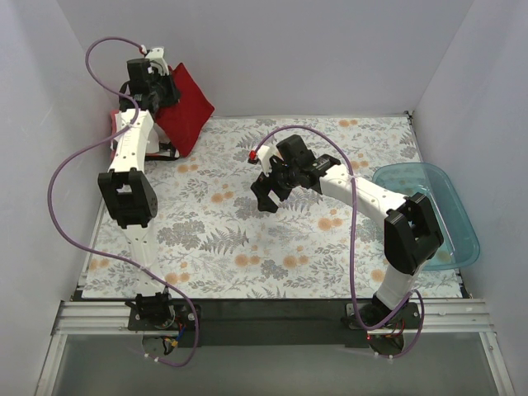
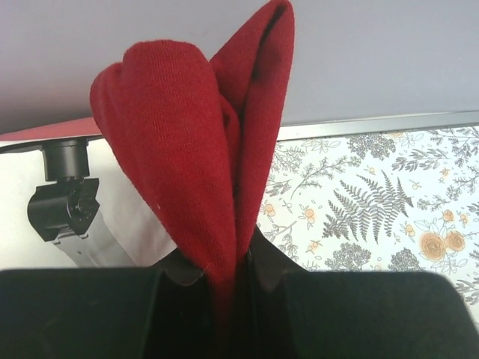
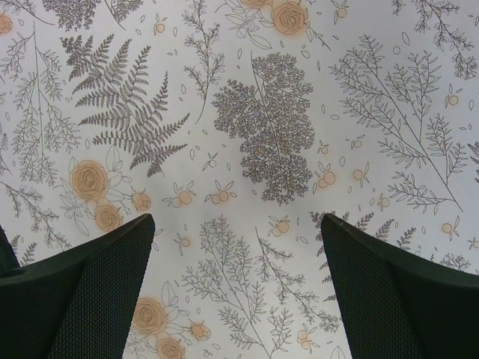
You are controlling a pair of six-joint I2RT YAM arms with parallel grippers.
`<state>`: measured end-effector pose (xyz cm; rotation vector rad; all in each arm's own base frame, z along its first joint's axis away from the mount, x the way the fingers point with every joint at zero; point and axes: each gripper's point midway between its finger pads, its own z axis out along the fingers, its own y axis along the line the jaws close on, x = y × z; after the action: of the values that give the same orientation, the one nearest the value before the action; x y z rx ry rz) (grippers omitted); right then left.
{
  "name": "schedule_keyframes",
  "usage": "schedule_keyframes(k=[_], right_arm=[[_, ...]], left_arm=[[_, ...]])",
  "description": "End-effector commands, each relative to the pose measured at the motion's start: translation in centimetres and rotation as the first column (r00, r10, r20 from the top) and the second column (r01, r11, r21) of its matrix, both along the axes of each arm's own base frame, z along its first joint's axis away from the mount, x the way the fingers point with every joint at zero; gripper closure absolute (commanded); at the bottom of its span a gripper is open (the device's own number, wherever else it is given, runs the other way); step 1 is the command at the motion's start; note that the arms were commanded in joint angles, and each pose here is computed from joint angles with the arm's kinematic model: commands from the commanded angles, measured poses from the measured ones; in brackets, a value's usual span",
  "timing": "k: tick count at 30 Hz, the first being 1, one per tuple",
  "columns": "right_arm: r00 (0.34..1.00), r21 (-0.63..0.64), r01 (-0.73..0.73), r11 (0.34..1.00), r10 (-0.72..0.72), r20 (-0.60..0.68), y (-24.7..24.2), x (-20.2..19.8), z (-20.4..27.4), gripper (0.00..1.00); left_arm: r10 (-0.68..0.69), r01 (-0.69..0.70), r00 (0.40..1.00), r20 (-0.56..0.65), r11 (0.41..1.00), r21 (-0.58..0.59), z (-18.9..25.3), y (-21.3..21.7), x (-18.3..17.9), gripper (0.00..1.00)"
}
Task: Fold and stack the t-shirts
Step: Neatly place the folded tshirt to the corner
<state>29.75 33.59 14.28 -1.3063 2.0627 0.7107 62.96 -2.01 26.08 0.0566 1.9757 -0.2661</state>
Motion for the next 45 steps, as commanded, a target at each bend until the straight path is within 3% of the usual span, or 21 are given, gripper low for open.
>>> schedule_keyframes(k=[1,12,26,39,45], right_arm=[[1.000,0.033,-0.005,0.999,0.005,0.000,0.5,0.0,1.1,0.02],[1.000,0.038,-0.002,0.999,0.003,-0.027,0.8,0.0,0.7,0.02],[0.999,0.024,0.002,1.000,-0.001,-0.045,1.0,0.2,-0.1,0.02],[0.998,0.021,-0.005,1.000,0.006,-0.069,1.1,-0.2,-0.7,0.01],[0.997,0.015,-0.005,1.000,0.006,-0.076,1.0,-0.2,-1.0,0.01]], left_arm=[[-0.022,0.018,0.977,0.210,1.000,0.020,11.3,-0.2,-3.1,1.00],[0.013,-0.019,0.977,0.211,1.000,0.025,11.4,2.4,-3.4,1.00],[0.103,-0.101,0.992,0.074,0.995,-0.027,3.9,8.2,-1.7,1.00],[0.203,-0.207,0.977,0.060,0.977,0.060,-0.6,15.3,-0.1,1.00],[0.262,-0.268,0.963,0.060,0.951,0.155,-3.7,19.3,1.4,1.00]])
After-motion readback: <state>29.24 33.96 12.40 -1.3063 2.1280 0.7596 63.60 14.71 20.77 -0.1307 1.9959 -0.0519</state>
